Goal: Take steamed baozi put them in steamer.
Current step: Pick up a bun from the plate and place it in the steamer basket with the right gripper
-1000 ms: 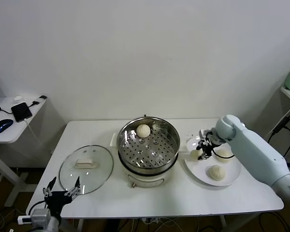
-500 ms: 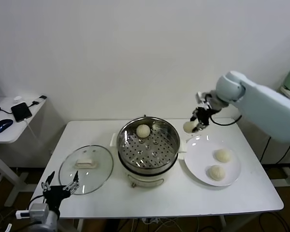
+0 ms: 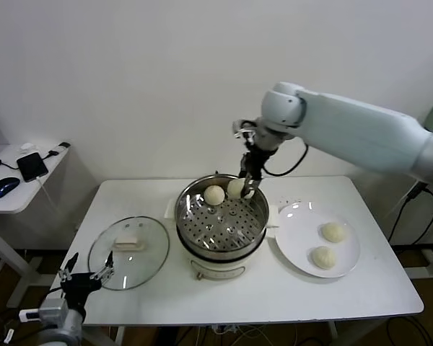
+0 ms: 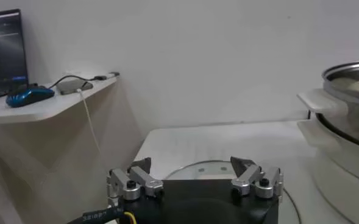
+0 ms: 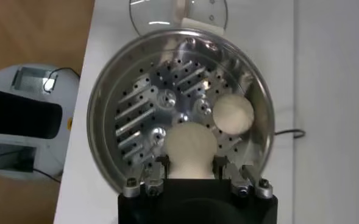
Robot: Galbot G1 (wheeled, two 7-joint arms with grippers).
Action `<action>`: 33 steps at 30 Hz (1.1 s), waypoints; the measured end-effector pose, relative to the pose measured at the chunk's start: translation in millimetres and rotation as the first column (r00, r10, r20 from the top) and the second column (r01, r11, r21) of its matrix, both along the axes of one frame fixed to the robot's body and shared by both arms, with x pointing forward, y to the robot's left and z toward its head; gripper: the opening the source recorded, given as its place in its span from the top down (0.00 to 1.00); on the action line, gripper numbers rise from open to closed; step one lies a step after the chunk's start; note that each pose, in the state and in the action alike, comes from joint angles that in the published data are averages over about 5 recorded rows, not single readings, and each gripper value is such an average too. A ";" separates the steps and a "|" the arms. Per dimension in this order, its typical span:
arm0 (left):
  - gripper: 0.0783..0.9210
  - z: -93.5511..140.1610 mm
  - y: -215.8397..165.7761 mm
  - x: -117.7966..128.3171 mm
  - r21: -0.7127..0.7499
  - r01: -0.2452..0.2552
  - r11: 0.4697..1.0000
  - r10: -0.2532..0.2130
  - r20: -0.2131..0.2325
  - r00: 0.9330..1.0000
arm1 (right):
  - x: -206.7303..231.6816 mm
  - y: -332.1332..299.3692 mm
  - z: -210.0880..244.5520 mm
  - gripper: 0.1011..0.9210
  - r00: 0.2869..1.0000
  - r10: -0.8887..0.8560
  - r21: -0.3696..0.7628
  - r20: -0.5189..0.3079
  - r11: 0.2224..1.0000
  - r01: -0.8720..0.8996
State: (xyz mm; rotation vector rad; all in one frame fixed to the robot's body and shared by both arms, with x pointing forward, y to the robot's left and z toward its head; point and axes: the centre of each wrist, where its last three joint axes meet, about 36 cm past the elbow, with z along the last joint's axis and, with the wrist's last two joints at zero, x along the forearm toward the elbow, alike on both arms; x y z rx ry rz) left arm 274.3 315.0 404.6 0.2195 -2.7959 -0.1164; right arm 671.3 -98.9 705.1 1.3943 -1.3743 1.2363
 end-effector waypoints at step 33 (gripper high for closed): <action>0.12 -9.9 5.1 7.7 -0.070 -0.019 0.997 0.018 -0.013 1.000 | -0.8 146.9 -111.6 0.20 1.000 0.008 -0.085 -0.025 0.996 -0.011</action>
